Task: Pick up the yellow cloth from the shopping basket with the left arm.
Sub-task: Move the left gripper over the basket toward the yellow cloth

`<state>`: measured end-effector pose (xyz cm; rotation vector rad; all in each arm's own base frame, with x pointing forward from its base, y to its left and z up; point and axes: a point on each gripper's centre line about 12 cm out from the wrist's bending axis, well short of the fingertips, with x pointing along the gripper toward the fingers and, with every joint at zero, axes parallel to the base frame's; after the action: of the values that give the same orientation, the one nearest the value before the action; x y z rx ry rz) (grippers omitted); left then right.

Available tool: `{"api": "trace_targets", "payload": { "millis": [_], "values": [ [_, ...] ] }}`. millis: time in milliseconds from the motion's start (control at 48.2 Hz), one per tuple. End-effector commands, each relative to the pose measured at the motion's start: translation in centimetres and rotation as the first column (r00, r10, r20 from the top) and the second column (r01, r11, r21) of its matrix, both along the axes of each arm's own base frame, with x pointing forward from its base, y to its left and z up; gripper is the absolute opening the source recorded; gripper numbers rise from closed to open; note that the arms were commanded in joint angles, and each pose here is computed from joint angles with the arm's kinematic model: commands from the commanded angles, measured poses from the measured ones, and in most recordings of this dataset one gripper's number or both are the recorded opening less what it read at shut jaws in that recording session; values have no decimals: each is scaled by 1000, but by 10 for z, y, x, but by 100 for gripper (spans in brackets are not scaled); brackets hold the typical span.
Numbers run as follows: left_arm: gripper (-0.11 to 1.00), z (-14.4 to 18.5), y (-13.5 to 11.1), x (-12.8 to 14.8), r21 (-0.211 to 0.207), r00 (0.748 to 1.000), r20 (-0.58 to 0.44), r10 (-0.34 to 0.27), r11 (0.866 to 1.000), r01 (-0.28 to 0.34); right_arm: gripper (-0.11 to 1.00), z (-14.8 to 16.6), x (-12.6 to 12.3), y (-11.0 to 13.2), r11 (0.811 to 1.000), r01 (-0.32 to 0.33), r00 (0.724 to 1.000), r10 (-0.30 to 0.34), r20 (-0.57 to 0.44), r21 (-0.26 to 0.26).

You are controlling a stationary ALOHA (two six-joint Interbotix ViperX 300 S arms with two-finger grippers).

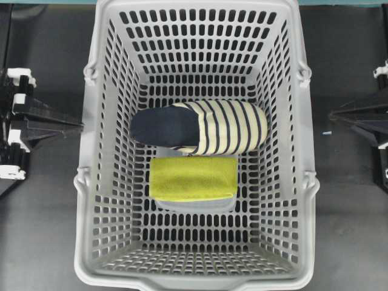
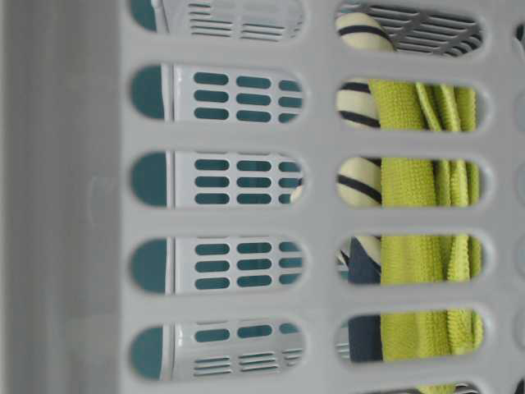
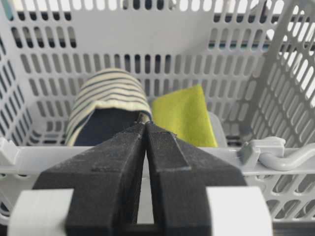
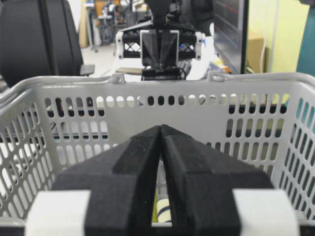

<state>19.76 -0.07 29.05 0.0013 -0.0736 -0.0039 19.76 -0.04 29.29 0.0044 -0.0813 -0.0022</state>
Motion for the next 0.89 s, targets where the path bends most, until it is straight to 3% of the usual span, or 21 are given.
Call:
{"api": "trace_targets", "payload": {
  "millis": [0, 208, 478, 561, 685, 789, 872],
  "values": [
    [6, 36, 0, 7, 32, 1000, 24, -2, 999, 1, 0, 8, 2, -1, 1000, 5, 1000, -5, 18, 12],
    [1, 68, 1, 23, 43, 992, -125, 12, 999, -6, 0, 15, 4, -1, 999, 4, 999, -3, -34, 35],
    [1, 87, -2, 65, 46, 941, -338, 4, 999, 12, 2, 15, 0, -1, 1000, 4, 991, 0, -138, 31],
    [1, 88, -4, 82, 46, 914, -406, 2, 999, 18, 17, 18, -2, -1, 1000, 6, 992, -2, -130, 31],
    [5, 79, -6, 111, 41, 860, -509, 1, 999, 23, 55, 19, -3, 1, 999, -4, 991, 8, -136, 34],
    [22, 71, -10, 136, 39, 812, -584, -3, 999, 31, 78, 18, -4, 2, 999, -11, 990, 16, -142, 36],
    [48, 63, -14, 154, 38, 775, -632, -7, 998, 40, 78, 18, -4, 2, 999, -11, 990, 16, -142, 36]
  ]
}}
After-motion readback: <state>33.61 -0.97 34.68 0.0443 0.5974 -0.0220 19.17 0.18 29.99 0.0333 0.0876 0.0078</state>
